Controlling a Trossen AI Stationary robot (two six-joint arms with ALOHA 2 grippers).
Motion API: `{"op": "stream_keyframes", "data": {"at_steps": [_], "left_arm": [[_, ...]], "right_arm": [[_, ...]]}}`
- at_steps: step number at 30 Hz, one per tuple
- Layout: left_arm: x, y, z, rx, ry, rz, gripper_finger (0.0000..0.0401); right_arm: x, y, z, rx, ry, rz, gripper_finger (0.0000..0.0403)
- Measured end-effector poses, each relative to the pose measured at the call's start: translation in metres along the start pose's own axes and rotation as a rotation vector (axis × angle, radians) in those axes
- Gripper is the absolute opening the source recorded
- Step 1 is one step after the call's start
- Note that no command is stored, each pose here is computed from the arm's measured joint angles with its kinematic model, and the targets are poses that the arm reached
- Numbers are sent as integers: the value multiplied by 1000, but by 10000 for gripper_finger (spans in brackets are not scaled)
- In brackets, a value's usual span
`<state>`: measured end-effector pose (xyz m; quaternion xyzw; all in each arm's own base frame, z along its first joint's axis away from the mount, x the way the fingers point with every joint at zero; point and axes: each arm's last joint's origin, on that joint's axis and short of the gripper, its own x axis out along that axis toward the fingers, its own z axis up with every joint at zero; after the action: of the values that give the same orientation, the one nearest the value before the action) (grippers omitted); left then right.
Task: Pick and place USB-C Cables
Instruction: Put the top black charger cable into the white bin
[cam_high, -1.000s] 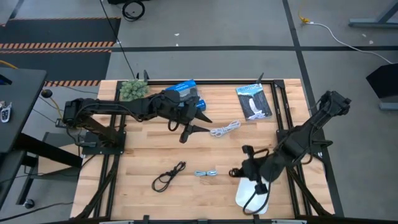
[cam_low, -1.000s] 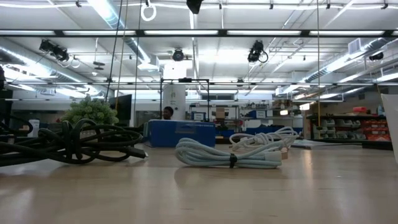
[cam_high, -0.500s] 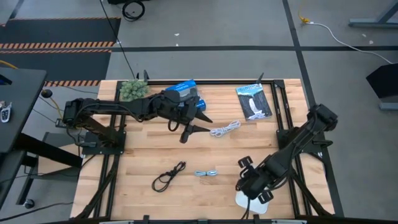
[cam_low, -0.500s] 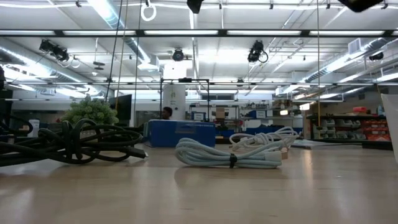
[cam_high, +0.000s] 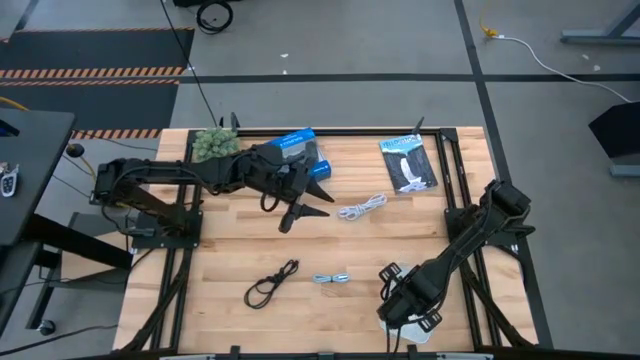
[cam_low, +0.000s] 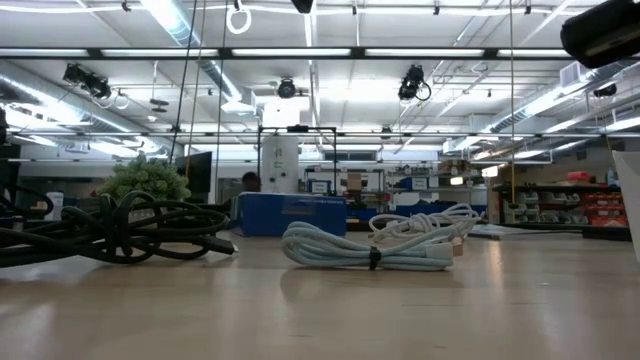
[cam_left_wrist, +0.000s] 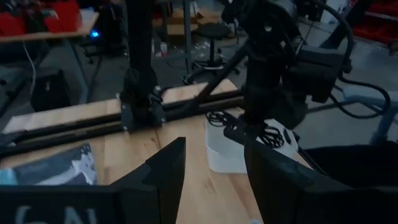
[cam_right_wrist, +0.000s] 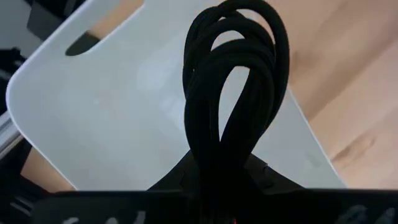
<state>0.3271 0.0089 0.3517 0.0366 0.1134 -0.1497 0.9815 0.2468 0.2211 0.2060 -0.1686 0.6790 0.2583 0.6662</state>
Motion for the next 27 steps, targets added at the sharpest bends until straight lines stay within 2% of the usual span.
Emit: {"op": "stream_keyframes", "data": {"at_steps": [6, 19, 27], "left_arm": [[1, -4, 0, -1, 4, -13, 172], [0, -8, -2, -10, 30, -26, 172], [0, -8, -2, -14, 30, -26, 172]], "right_arm": [[9, 2, 8, -88, -28, 12, 49], [51, 2, 15, -147, 101, 6, 57], [69, 0, 19, -78, 141, -4, 69]]}}
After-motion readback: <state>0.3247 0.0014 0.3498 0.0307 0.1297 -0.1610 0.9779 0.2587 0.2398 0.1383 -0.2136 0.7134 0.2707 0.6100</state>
